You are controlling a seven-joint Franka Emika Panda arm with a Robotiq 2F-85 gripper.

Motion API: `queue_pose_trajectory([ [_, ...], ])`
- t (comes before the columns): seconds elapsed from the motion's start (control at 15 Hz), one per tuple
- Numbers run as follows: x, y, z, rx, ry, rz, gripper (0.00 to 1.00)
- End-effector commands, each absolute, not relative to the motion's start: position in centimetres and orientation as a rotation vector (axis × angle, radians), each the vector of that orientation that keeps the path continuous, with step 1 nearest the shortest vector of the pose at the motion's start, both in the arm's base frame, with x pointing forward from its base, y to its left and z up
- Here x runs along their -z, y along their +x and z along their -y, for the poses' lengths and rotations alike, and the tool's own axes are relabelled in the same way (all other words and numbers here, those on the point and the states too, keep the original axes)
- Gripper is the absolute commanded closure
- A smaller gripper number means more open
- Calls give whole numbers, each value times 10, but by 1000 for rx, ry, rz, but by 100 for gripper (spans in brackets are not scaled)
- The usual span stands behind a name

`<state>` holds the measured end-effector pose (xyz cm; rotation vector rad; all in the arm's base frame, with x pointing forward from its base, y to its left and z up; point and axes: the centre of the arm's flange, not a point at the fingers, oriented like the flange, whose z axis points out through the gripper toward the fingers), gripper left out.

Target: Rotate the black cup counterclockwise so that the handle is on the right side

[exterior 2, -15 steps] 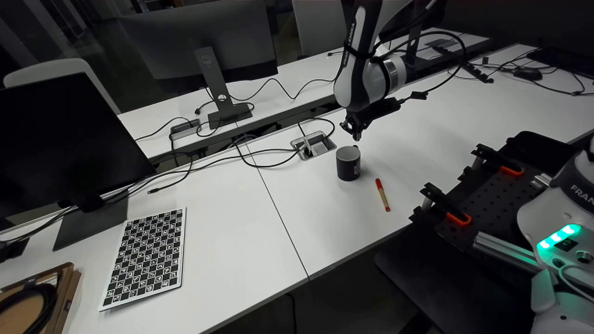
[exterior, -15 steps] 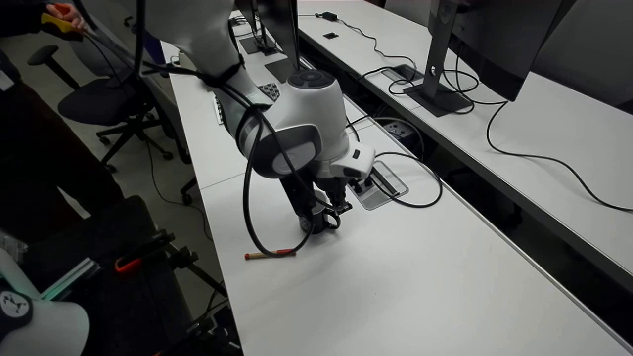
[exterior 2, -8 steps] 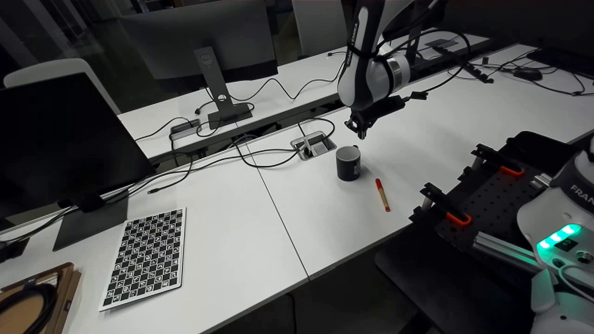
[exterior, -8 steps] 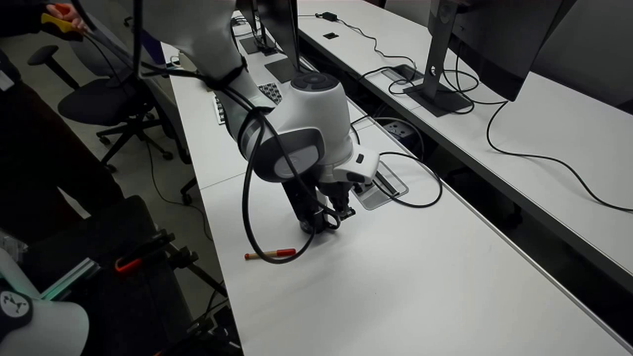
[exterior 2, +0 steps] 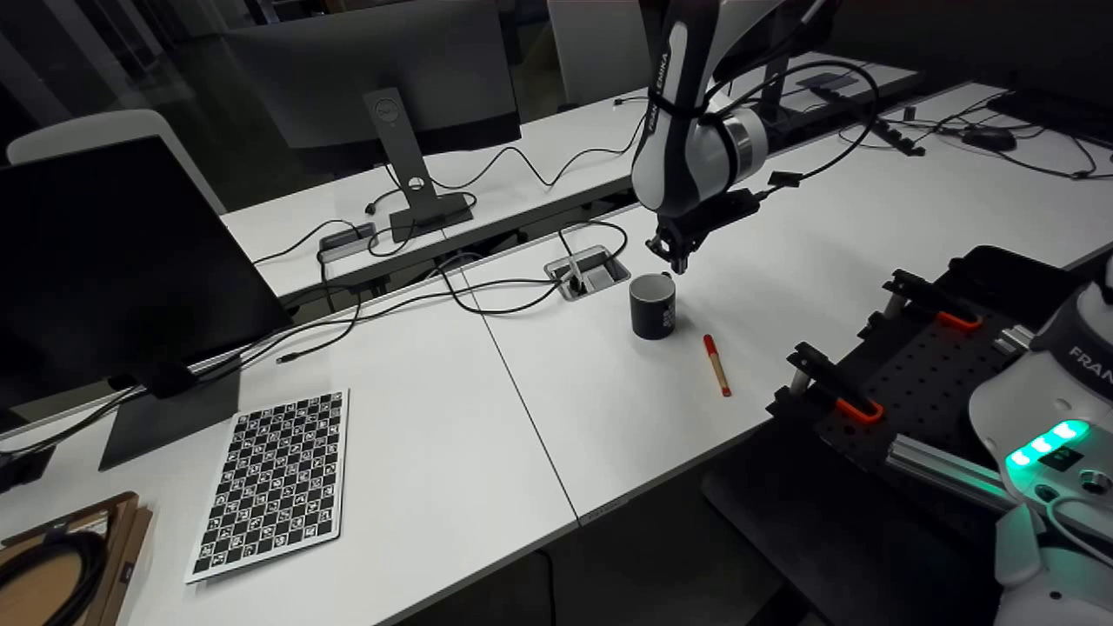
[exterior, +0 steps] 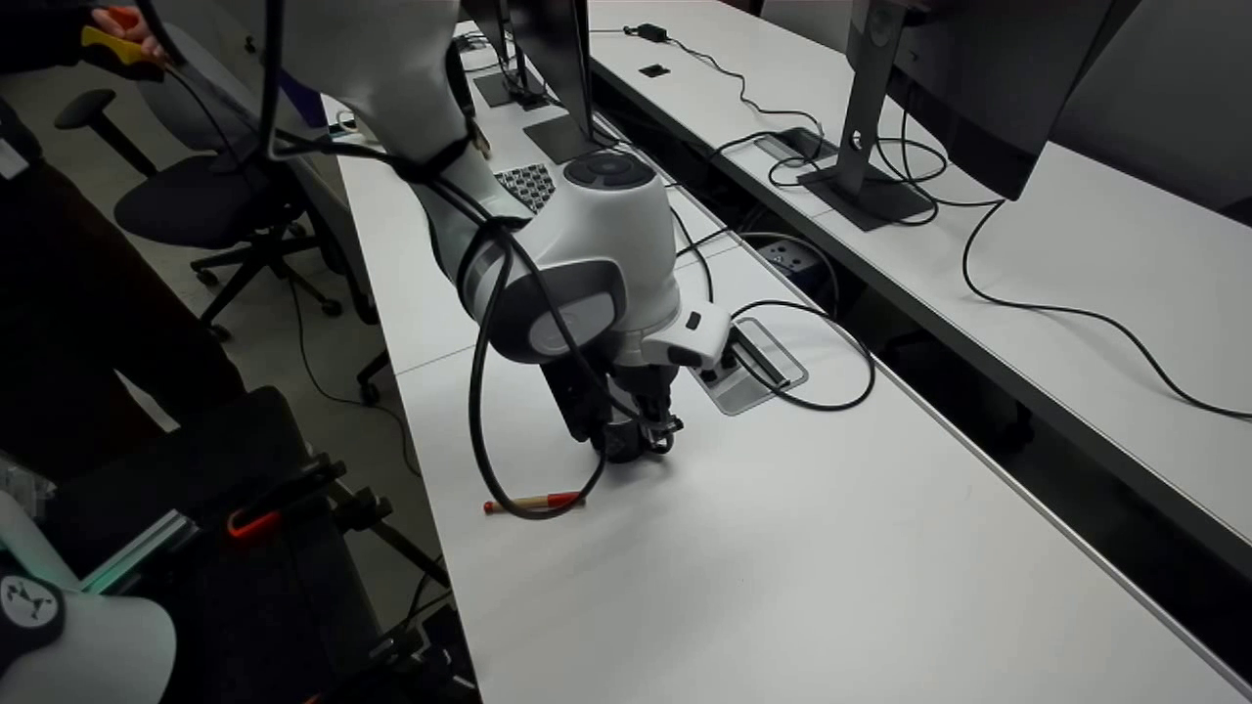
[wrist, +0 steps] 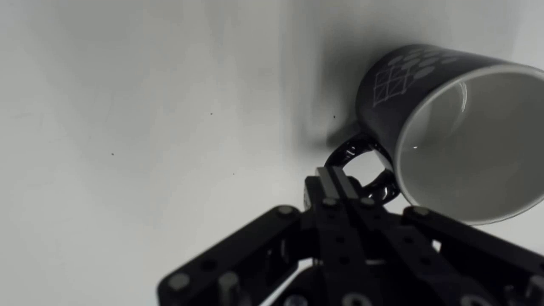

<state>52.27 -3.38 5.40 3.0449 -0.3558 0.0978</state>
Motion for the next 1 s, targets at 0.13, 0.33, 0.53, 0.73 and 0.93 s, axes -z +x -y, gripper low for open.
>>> queue_pose_trajectory([
  [0.13,-51,518,26,-55,3051,353,100],
  [0.33,-49,518,23,-46,3054,348,100],
  [0.53,-47,518,22,-34,3056,345,100],
  [0.73,-44,517,21,-26,3058,342,100],
  [0.93,-42,518,19,-36,3063,339,100],
])
